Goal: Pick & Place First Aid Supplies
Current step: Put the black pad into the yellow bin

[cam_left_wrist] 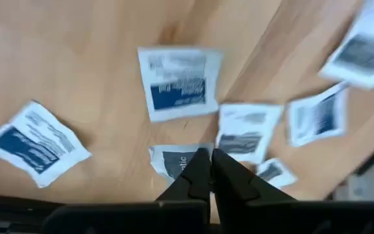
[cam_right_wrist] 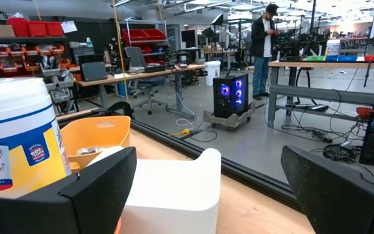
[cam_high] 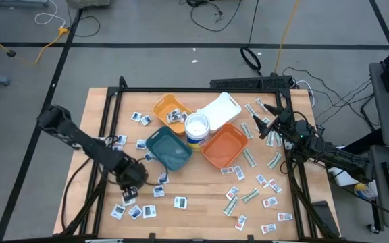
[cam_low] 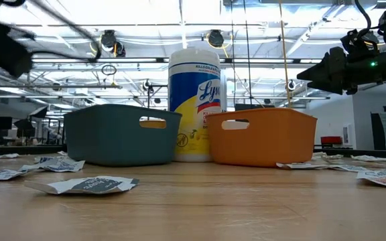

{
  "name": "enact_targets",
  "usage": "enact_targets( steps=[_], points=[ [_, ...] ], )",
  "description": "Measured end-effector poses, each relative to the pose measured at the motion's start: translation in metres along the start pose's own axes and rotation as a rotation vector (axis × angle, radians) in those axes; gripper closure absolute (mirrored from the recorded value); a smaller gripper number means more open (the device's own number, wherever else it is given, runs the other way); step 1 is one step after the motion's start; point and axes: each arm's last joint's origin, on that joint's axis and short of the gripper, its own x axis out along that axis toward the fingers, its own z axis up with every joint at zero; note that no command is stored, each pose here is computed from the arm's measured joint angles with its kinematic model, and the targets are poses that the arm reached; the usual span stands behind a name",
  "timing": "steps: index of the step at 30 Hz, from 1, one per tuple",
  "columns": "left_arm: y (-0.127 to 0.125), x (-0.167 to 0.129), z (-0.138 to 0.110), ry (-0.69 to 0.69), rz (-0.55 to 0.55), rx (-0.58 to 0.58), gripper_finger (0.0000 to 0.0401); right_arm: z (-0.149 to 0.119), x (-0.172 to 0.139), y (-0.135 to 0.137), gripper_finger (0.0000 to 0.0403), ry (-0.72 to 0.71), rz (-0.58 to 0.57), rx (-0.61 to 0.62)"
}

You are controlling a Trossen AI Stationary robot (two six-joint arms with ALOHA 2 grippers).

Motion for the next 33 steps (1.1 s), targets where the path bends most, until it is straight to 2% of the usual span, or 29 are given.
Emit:
enact_targets(
  steps=[3, 10, 17, 25, 33],
  points=[
    [0.005, -0.02, 0.0, -0.05, -0.012, -0.046, 0.0397, 0.0, 0.0, 0.0, 0.0026, 0.0, 0.0, 0.0],
    [0.023, -0.061, -0.008, -0.143, 0.061, -0.149, 0.0397, 0.0, 0.0, 0.0, 0.0026, 0.0, 0.0, 0.0],
    [0.034, -0.086, -0.005, -0.178, 0.111, -0.213, 0.0398, 0.0, 0.0, 0.0, 0.0026, 0.0, -0.001, 0.0],
    [0.061, -0.116, 0.046, -0.226, 0.121, -0.26, 0.0397, 0.0, 0.0, 0.0, 0.0026, 0.0, 0.0, 0.0],
    [0.098, -0.148, 0.109, -0.231, 0.118, -0.273, 0.0399, 0.0, 0.0, 0.0, 0.0026, 0.0, 0.0, 0.0]
  ],
)
